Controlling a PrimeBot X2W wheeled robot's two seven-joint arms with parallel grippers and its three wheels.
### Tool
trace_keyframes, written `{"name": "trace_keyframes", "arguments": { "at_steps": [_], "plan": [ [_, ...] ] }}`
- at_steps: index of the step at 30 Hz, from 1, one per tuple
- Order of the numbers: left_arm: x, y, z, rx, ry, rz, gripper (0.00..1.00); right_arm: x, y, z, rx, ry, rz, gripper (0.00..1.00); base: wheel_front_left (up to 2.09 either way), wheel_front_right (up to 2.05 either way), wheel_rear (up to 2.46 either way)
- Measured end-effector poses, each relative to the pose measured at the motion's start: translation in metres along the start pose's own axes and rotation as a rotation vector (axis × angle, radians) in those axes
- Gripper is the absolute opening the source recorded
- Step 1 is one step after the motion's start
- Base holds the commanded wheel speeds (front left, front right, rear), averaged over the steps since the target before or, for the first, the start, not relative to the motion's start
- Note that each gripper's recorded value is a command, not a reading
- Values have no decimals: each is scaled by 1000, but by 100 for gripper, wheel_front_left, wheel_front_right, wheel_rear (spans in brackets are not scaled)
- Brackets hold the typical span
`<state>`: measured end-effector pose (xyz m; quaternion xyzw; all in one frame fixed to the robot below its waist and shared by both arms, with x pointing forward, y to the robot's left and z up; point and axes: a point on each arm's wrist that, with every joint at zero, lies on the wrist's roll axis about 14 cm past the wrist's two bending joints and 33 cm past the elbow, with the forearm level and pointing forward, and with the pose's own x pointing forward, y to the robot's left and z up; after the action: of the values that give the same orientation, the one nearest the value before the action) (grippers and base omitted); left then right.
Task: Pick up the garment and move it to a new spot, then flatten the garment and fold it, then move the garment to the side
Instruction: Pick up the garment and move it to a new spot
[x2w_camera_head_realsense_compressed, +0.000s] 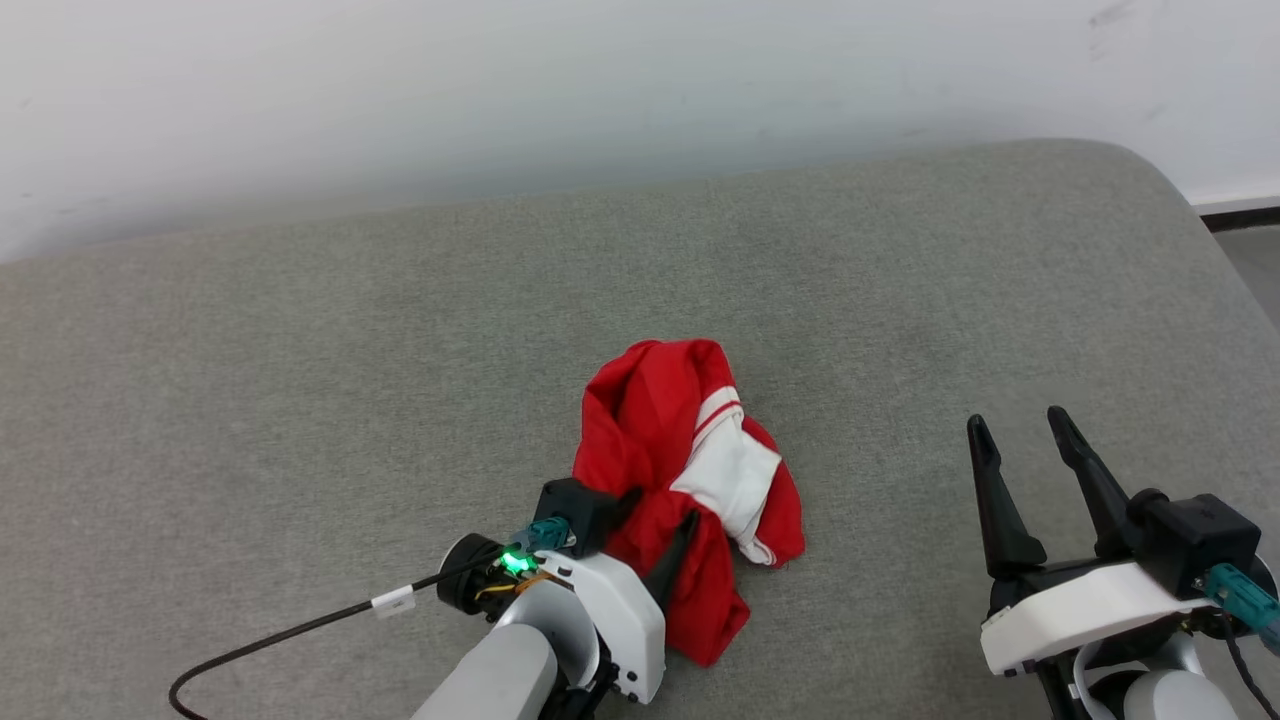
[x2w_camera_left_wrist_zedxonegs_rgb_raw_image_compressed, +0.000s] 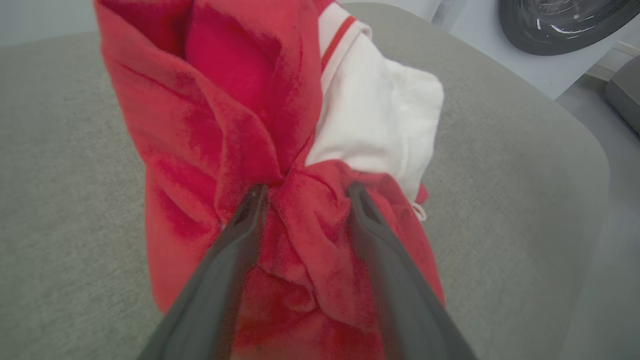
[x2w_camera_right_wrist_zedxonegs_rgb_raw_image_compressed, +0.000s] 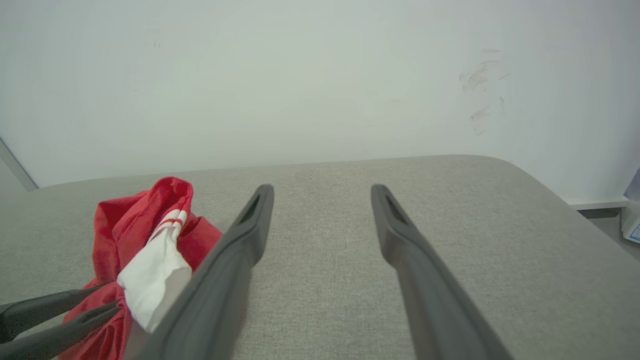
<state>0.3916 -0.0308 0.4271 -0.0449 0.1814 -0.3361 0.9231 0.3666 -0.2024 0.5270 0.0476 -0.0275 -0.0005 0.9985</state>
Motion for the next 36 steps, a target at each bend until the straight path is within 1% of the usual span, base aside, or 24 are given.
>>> {"name": "trace_keyframes", "arguments": {
  "at_steps": [6, 9, 13, 17, 19, 20, 25, 29, 36],
  "plan": [
    [-11, 1, 54, 9, -221, 23, 100, 3, 10, 4, 2, -15, 32, 100, 0, 0, 0],
    [-23, 7, 83, 7, -336, 63, 100, 5, 15, 8, -1, -27, 46, 100, 0, 0, 0],
    [-47, 26, 117, 5, -472, 163, 100, 3, 19, 10, -2, -29, 60, 100, 0, 0, 0],
    [-78, 62, 131, -16, -558, 305, 100, 4, 23, 11, -5, -29, 73, 100, 0, 0, 0],
    [-94, 80, 131, -22, -576, 374, 100, 3, 25, 9, -7, -21, 77, 100, 0, 0, 0],
    [-107, 94, 124, -20, -572, 427, 100, 2, 25, 9, -7, -15, 78, 100, 0, 0, 0],
    [-132, 114, 108, 9, -546, 507, 100, -3, 26, 9, -11, -10, 79, 100, 0, 0, 0],
    [-143, 114, 92, 25, -500, 520, 100, -9, 26, 11, -17, -13, 79, 100, 0, 0, 0],
    [-148, 109, 88, 35, -489, 524, 100, -15, 26, 13, -20, -12, 81, 100, 0, 0, 0]
  ]
}}
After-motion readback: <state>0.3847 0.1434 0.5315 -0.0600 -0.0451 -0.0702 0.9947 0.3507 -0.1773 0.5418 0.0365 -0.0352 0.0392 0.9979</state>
